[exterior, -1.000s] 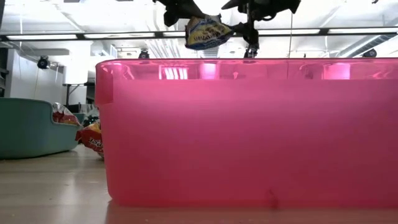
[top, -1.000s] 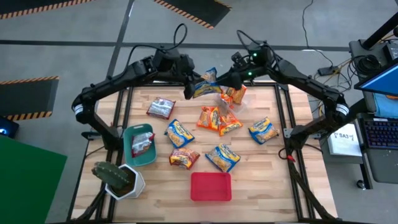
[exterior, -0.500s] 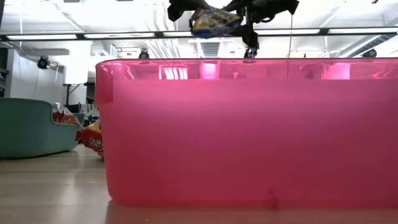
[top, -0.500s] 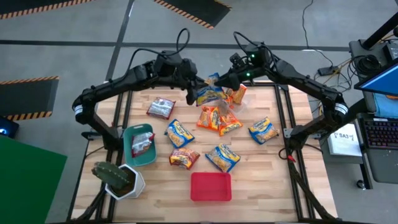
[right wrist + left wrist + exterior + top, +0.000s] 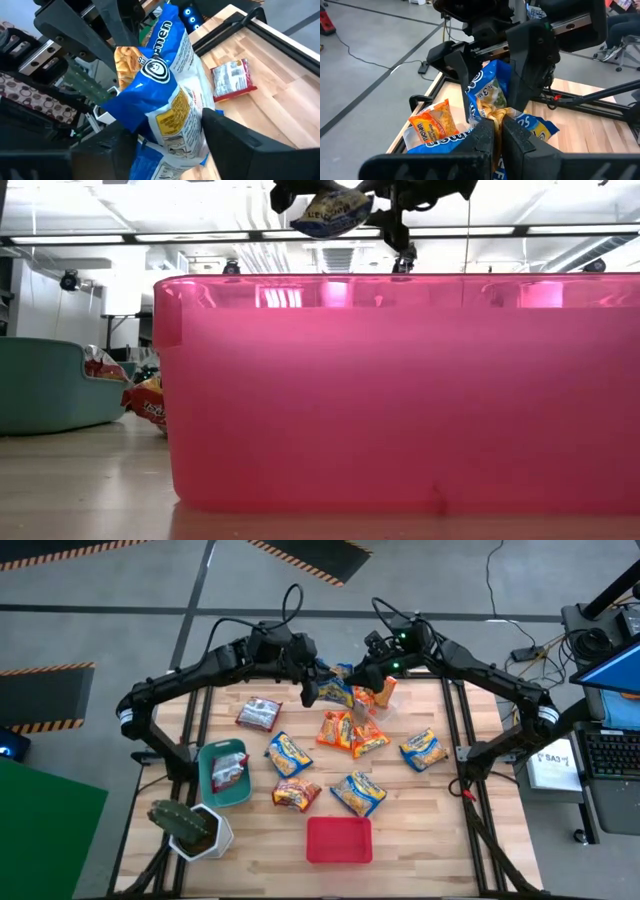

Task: Sort Maruchan noodles
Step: Put the top blue noodle pack into the red bin

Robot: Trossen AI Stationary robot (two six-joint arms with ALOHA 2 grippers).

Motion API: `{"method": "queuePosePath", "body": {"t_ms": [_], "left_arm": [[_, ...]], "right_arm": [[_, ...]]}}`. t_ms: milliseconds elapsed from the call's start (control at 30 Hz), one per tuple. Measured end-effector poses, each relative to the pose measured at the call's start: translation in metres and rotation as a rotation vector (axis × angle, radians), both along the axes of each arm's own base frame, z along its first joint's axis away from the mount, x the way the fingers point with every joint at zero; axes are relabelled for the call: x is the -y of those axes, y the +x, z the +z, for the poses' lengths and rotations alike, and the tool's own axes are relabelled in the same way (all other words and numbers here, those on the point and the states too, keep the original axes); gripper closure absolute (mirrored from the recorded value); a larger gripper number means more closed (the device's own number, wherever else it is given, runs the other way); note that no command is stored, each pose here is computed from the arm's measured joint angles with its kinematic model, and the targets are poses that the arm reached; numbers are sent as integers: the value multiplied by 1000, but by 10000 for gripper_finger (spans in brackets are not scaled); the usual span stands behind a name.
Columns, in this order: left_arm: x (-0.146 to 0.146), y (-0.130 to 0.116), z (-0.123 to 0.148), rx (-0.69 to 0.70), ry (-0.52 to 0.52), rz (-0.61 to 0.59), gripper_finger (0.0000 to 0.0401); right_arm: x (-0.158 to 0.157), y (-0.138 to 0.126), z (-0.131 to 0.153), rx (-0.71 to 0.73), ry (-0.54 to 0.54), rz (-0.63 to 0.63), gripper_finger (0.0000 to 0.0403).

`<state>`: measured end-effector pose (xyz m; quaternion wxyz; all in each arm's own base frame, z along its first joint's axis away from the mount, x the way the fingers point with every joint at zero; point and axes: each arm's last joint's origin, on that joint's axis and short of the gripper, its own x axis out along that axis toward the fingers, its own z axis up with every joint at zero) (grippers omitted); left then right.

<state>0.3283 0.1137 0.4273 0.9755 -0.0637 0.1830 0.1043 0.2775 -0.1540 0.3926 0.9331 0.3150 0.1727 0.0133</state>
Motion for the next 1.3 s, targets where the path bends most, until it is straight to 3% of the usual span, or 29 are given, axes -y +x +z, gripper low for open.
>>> {"method": "queuePosePath", "body": {"t_ms": [333,567,867,1067,1300], "left_arm": [[0,-2,-4,-41,-32,9,392],[1,-5,-7,-74,-114,38,344],[13,-27,6,-79,-190,33,247],[37,-50,26,-35,-203,-24,213],[85,-48,32,-20,-195,-173,229]], "right_arm": [[-1,-1,1,-5,47,-16,380],[-5,-5,4,-4,136,40,384],[-22,-19,6,-91,252,84,386],[-65,-24,8,-225,388,150,386],[-144,-11,7,-387,515,120,386]]}}
